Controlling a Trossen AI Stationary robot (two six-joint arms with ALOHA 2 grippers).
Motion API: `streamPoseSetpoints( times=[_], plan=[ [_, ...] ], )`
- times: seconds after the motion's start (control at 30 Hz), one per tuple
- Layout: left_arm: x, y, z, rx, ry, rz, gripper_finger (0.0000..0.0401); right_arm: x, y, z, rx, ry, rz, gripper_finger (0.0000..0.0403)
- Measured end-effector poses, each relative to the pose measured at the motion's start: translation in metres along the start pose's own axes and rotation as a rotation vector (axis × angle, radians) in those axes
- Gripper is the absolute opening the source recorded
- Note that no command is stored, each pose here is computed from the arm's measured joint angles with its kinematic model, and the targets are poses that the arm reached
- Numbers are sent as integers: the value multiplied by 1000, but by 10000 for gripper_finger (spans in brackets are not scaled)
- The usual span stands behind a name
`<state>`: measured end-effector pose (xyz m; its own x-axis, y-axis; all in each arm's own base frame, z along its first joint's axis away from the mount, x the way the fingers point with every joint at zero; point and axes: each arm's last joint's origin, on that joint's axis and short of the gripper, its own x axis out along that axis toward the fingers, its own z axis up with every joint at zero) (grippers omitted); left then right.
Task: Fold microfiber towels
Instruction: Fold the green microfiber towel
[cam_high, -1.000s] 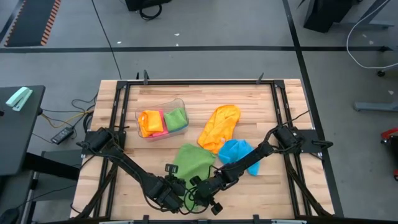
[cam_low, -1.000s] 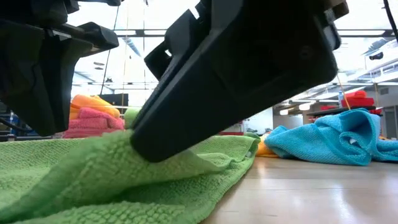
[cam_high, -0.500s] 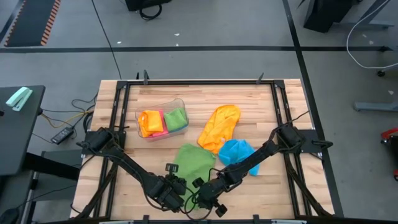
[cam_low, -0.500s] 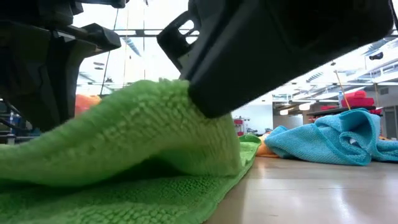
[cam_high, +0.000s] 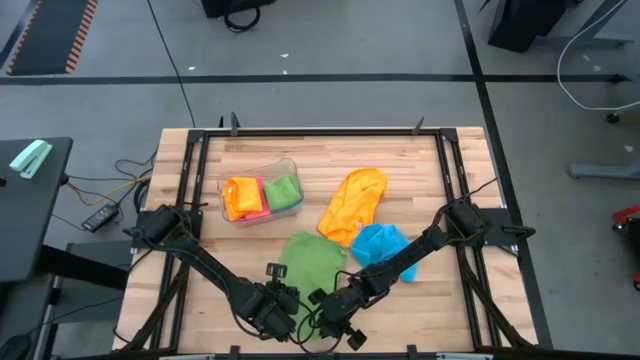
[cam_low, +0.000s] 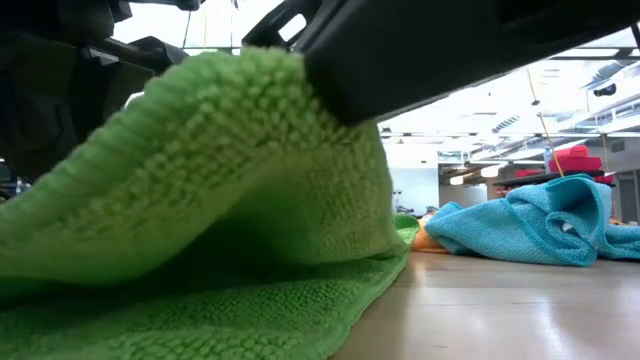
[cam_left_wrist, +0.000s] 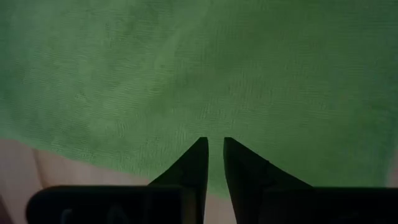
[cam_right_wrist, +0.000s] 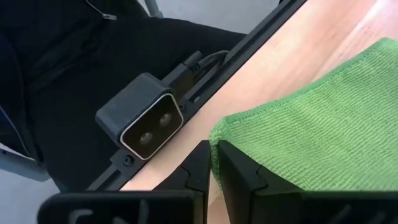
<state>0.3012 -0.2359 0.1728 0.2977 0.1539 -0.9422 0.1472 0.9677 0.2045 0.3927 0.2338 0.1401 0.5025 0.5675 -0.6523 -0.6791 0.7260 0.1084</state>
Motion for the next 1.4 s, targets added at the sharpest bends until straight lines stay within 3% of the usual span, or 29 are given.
streamPoseSetpoints(
  times=[0.47, 0.6, 0.77, 1.07, 1.4],
  plan=[
    [-24, -33, -13, 84, -14, -43, 101, -1, -2, 1, 25, -8, -5, 123],
    [-25, -37, -11, 74, -78, -16, 115, -2, -8, -1, 61, 6, -17, 135],
    [-23, -27, -4, 26, -145, 99, 116, -6, -17, -3, 107, 32, -35, 135],
    [2, -35, -7, 14, 9, -30, 95, -35, -6, 5, 102, 138, -183, 133],
    [13, -45, -23, 12, 151, -25, 80, -39, -2, 2, 85, 167, -235, 133]
  ],
)
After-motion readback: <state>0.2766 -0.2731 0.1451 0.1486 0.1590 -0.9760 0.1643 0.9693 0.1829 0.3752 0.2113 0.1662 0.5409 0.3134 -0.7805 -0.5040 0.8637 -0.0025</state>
